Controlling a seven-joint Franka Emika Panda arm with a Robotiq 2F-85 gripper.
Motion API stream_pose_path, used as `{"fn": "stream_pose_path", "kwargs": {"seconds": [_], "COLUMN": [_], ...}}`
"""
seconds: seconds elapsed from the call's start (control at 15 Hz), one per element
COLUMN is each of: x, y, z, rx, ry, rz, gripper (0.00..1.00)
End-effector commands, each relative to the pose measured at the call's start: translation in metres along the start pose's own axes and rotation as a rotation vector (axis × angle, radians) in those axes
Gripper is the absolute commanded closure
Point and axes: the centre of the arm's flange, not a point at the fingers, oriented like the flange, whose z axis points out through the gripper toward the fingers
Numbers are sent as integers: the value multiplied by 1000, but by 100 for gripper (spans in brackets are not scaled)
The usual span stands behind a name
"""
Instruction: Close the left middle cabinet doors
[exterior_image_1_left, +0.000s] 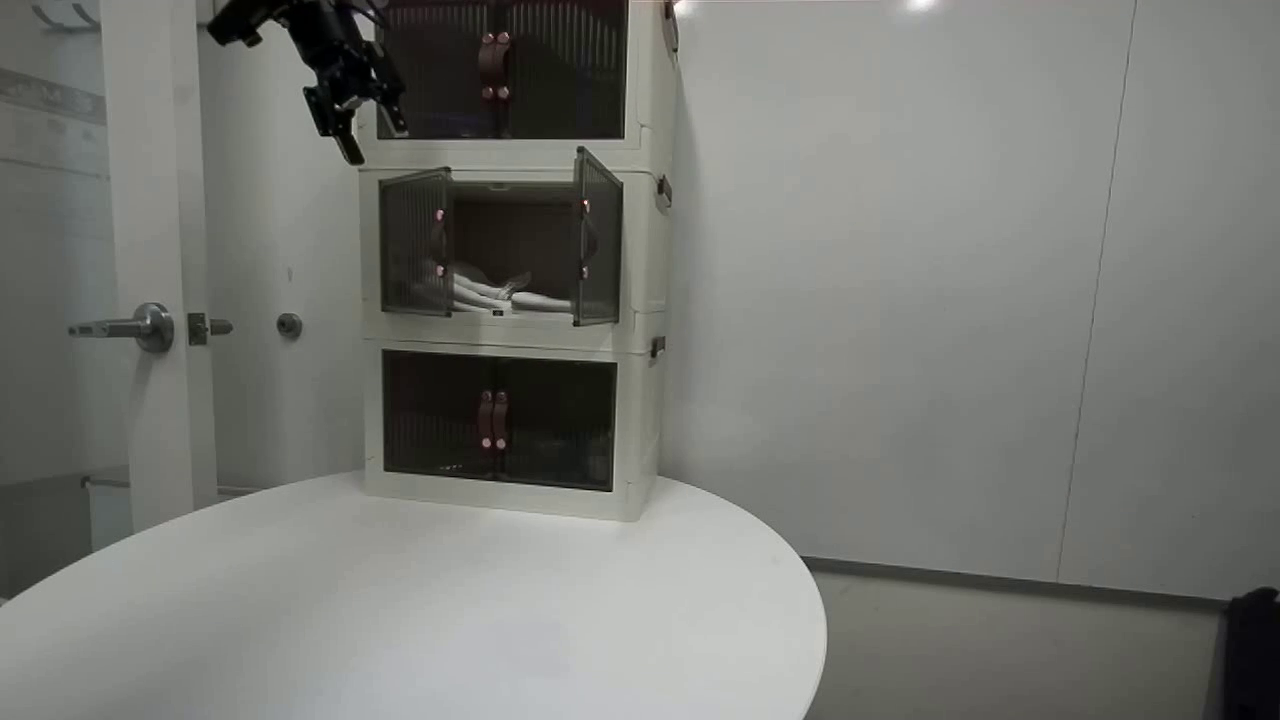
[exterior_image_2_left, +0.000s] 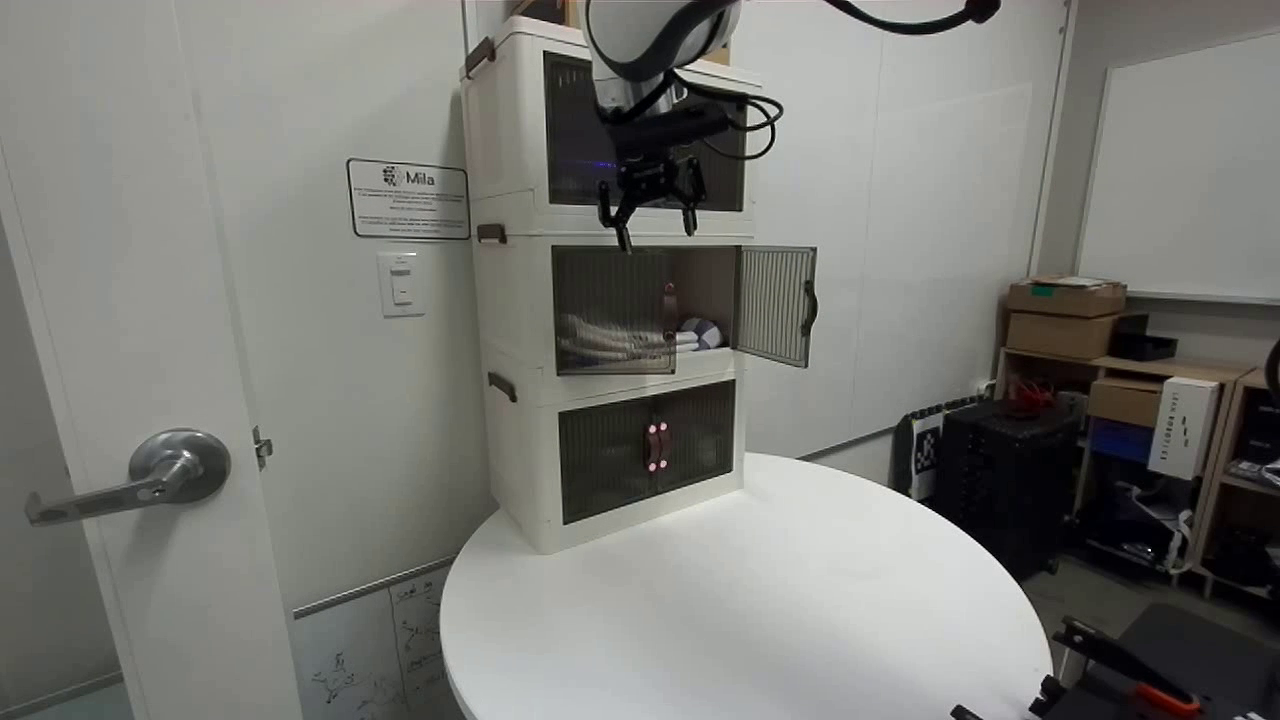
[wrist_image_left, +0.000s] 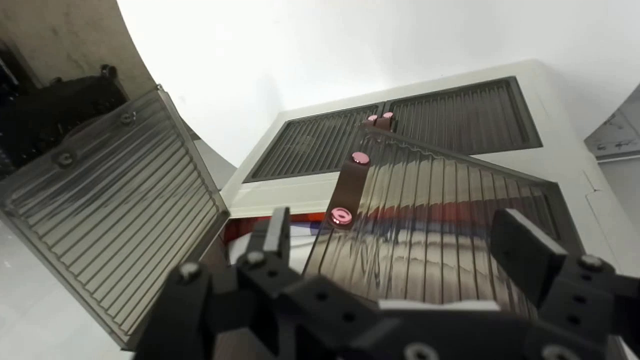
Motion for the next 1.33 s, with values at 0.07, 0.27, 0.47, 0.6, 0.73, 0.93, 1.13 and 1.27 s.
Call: {"fn": "stream_pose_path", "kwargs": {"seconds": [0.07, 0.27, 0.47, 0.6, 0.73, 0.93, 1.13, 1.27], "x": [14, 22, 28, 31, 34, 44, 55, 64], "y": [25, 29, 26, 19, 11, 4, 2, 3], "z": [20, 34, 39, 41, 43, 50, 65, 78], "rx": [57, 103, 137, 165, 183, 182, 180, 177], "ry": [-47, -66, -77, -88, -84, -15, 36, 73], "rz": [-194, -212, -185, -155, -135, -101, -57, -30], "gripper": [0, 0, 0, 0, 0, 0, 0, 0]}}
